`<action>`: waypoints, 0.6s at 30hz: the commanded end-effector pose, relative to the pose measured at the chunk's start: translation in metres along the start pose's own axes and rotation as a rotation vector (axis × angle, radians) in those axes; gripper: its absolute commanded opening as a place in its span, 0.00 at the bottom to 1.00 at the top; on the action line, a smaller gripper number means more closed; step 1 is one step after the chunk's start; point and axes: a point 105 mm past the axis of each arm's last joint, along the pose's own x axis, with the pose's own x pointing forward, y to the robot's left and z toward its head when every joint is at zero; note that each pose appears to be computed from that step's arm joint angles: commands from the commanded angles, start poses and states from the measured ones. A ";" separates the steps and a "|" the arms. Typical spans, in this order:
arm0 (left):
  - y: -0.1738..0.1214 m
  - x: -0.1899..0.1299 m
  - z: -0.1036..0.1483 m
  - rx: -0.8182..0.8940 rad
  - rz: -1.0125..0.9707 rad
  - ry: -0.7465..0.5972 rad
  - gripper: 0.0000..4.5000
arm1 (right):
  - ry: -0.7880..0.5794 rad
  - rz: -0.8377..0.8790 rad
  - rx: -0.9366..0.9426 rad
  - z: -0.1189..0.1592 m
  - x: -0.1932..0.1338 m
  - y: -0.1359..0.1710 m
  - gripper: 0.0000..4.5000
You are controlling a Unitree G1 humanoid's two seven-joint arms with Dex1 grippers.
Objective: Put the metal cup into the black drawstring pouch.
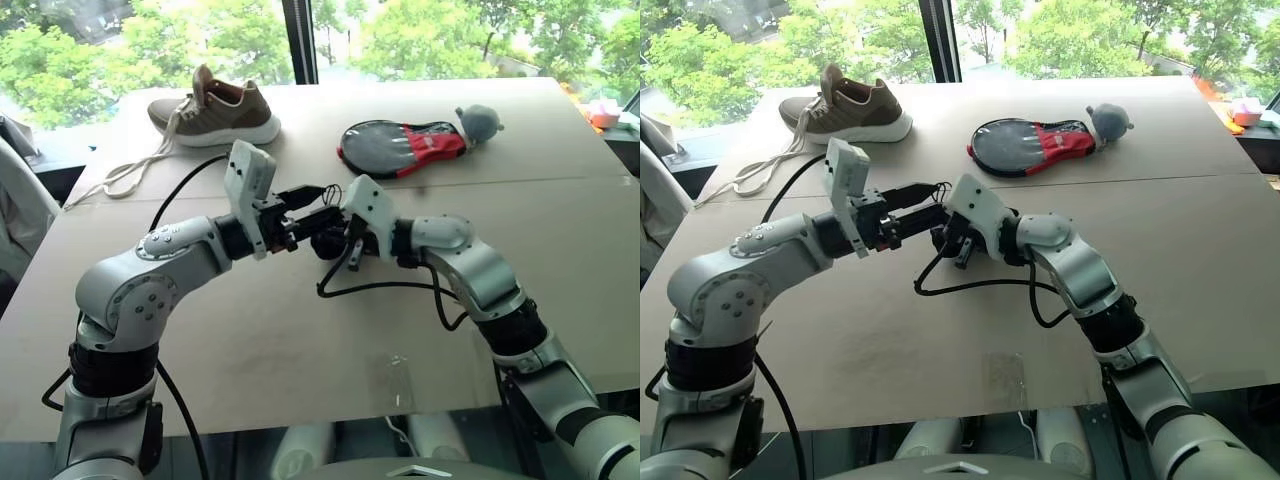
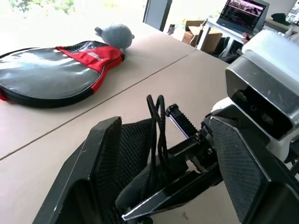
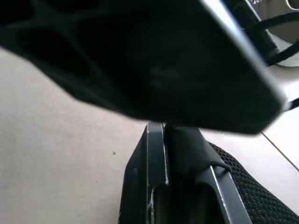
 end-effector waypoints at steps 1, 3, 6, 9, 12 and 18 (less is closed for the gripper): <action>-0.001 0.001 0.006 0.024 -0.003 -0.028 0.57 | -0.050 0.009 -0.043 0.017 0.000 0.003 0.00; -0.003 0.001 0.004 0.018 -0.011 -0.028 0.40 | -0.053 0.008 -0.043 0.019 0.000 0.003 0.00; -0.006 0.003 0.002 0.013 -0.026 -0.026 0.07 | -0.055 0.009 -0.045 0.020 -0.001 0.003 0.00; -0.006 0.004 0.003 0.012 -0.028 -0.029 0.02 | -0.055 0.010 -0.045 0.021 -0.001 0.003 0.00; -0.004 0.004 0.003 0.014 -0.017 -0.032 0.02 | -0.055 0.010 -0.044 0.021 -0.001 0.003 0.00; 0.010 0.005 0.037 -0.023 0.041 -0.188 0.02 | -0.049 0.022 -0.036 0.017 0.001 0.008 0.00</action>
